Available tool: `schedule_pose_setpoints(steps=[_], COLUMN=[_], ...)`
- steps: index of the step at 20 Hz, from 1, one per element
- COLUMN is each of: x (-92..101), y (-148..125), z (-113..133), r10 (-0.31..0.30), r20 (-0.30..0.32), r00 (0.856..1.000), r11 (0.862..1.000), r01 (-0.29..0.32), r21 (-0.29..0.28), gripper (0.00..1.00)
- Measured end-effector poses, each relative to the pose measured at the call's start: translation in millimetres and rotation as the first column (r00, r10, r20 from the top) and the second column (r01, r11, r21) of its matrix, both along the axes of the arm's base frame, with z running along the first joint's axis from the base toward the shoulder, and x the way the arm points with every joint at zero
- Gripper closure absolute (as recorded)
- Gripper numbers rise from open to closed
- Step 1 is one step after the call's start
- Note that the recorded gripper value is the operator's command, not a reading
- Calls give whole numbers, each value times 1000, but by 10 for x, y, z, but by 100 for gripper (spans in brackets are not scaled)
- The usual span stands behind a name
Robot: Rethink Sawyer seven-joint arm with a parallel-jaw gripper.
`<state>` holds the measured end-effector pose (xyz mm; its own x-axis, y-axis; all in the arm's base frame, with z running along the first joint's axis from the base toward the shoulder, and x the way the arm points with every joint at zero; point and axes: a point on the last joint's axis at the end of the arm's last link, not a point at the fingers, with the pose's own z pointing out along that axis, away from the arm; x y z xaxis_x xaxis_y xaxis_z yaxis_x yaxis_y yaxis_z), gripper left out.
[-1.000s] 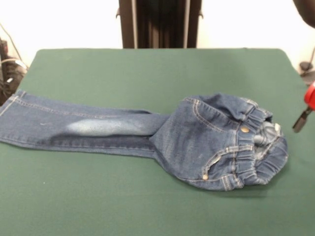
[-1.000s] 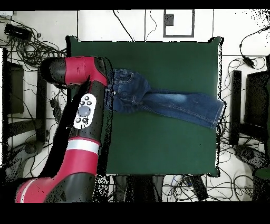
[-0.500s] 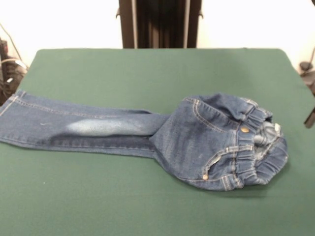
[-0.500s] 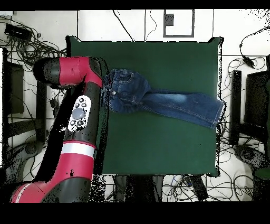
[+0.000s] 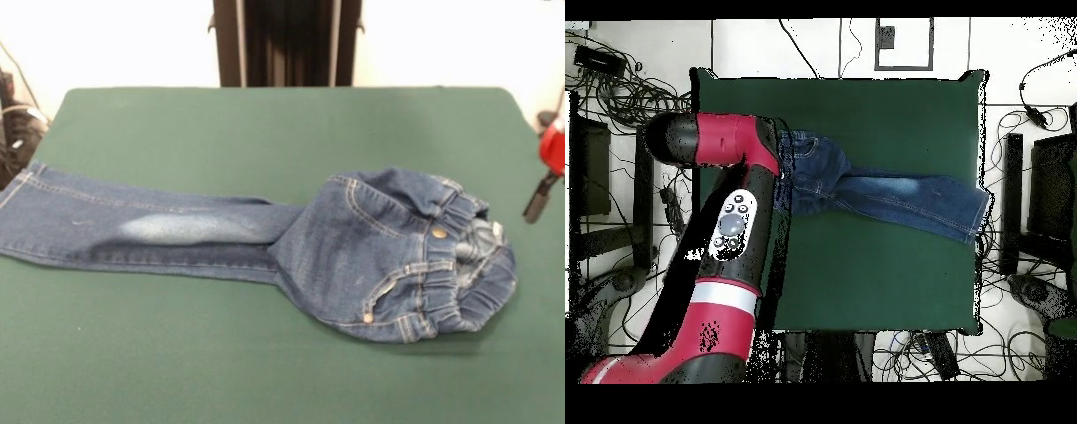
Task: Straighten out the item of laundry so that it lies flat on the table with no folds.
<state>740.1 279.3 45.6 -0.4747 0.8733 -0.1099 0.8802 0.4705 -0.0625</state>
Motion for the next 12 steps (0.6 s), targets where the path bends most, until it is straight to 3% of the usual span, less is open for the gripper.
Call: schedule_pose_setpoints(steps=[5,12], x=[80,188], y=[-303,-844], z=[74,148], r10=[-60,-169], r20=[58,135], r00=[997,976], r11=[998,983], r01=[58,157], r21=[33,98], gripper=[0,0])
